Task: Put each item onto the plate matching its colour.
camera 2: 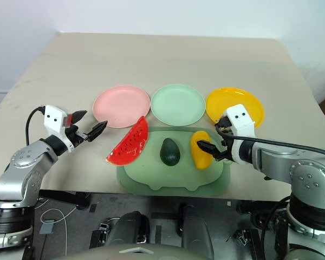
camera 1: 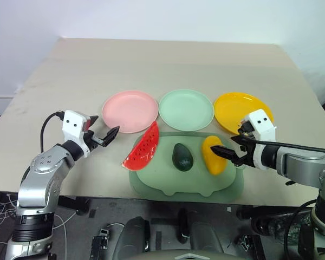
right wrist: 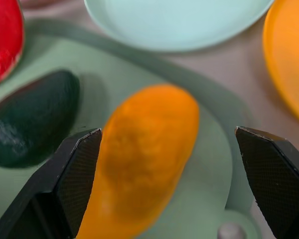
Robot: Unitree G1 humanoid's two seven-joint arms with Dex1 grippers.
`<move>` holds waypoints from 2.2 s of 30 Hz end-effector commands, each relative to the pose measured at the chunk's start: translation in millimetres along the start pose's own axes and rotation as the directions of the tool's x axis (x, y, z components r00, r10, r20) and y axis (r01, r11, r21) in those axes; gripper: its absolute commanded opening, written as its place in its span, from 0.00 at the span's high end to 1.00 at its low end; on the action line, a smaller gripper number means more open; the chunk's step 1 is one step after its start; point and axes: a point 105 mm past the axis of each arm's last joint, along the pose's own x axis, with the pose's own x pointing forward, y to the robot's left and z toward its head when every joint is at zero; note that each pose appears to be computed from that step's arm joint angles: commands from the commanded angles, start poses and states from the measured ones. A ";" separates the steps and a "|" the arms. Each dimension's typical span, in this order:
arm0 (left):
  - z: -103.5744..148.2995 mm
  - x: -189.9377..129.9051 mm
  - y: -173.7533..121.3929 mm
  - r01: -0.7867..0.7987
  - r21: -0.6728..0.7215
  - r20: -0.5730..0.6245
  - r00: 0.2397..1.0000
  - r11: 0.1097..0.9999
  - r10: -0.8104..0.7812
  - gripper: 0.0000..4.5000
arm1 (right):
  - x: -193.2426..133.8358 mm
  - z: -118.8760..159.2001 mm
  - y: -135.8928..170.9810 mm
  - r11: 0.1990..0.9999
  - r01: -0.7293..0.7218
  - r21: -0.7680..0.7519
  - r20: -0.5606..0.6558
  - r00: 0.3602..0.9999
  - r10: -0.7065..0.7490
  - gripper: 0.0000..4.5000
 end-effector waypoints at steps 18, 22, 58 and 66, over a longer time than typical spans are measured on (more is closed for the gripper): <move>16.1 -13.1 4.7 -0.060 0.036 0.048 0.997 0.998 0.059 0.00 | 34.2 -20.4 2.4 0.996 -0.002 0.089 -0.188 0.982 0.019 0.04; 15.1 -14.9 3.8 -0.065 0.035 0.046 0.997 0.997 0.064 0.00 | 28.1 -11.2 -4.4 0.996 0.018 0.086 -0.153 0.988 -0.005 0.28; 22.3 -12.5 10.1 -0.073 0.056 0.052 0.996 0.996 0.070 0.00 | -24.9 92.6 1.2 0.904 -0.147 -0.402 0.144 0.965 0.221 0.00; 24.3 -1.9 5.9 -0.036 0.056 0.057 0.998 0.998 0.033 0.00 | 6.2 44.8 67.5 0.882 -0.434 -0.181 0.015 0.896 0.444 0.00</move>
